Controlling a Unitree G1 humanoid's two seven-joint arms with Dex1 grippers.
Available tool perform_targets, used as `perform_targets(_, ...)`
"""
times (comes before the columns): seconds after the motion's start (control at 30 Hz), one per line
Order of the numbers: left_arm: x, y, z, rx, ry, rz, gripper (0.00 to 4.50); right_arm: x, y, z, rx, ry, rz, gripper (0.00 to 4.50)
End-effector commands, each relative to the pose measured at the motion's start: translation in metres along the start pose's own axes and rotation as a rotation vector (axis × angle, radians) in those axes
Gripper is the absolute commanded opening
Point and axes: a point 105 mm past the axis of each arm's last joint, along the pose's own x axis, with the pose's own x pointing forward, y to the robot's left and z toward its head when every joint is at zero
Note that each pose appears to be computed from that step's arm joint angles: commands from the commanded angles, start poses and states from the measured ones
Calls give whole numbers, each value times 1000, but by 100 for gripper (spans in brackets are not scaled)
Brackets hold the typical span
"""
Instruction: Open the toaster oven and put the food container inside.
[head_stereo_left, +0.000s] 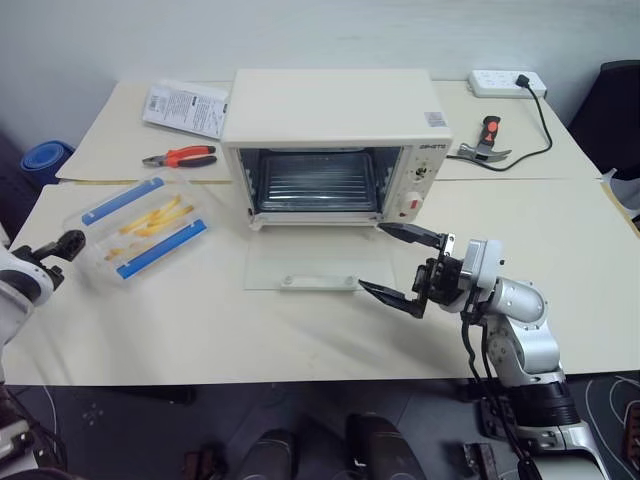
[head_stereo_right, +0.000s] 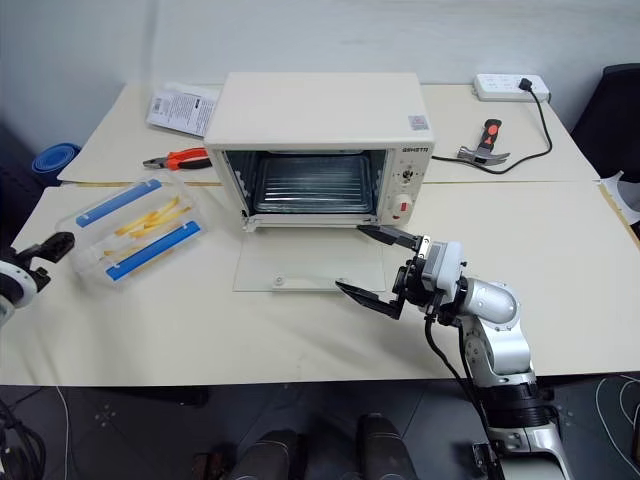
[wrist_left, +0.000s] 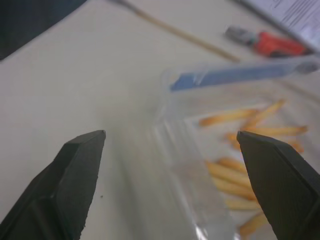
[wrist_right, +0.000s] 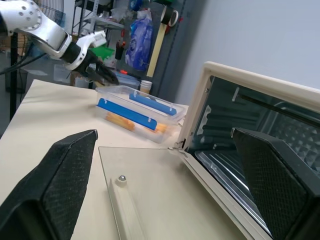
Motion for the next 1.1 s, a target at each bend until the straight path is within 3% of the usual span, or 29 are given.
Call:
perform_targets(0.03, 7, -7, 3, 17, 32, -10, 447, 5, 0, 11, -34, -23, -7, 450)
perform_targets(0.1, 15, -15, -3, 22, 75, -28, 447, 6, 0, 13, -39, -22, -15, 450)
perform_targets(0.2, 21, -13, -5, 35, 90, 2, 388, 6, 1, 14, -44, -18, -22, 450)
perform_targets(0.63, -11, 0, 28, 96, 68, -21, 25, -2, -1, 13, -55, 7, -40, 450)
perform_targets(0.8, -38, -13, 38, 182, 57, -100, 21, -4, -4, 8, -43, 31, -29, 450)
perform_targets(1.1, -61, -87, 15, 293, 135, -282, 21, -21, -11, -1, -43, 106, -69, 450)
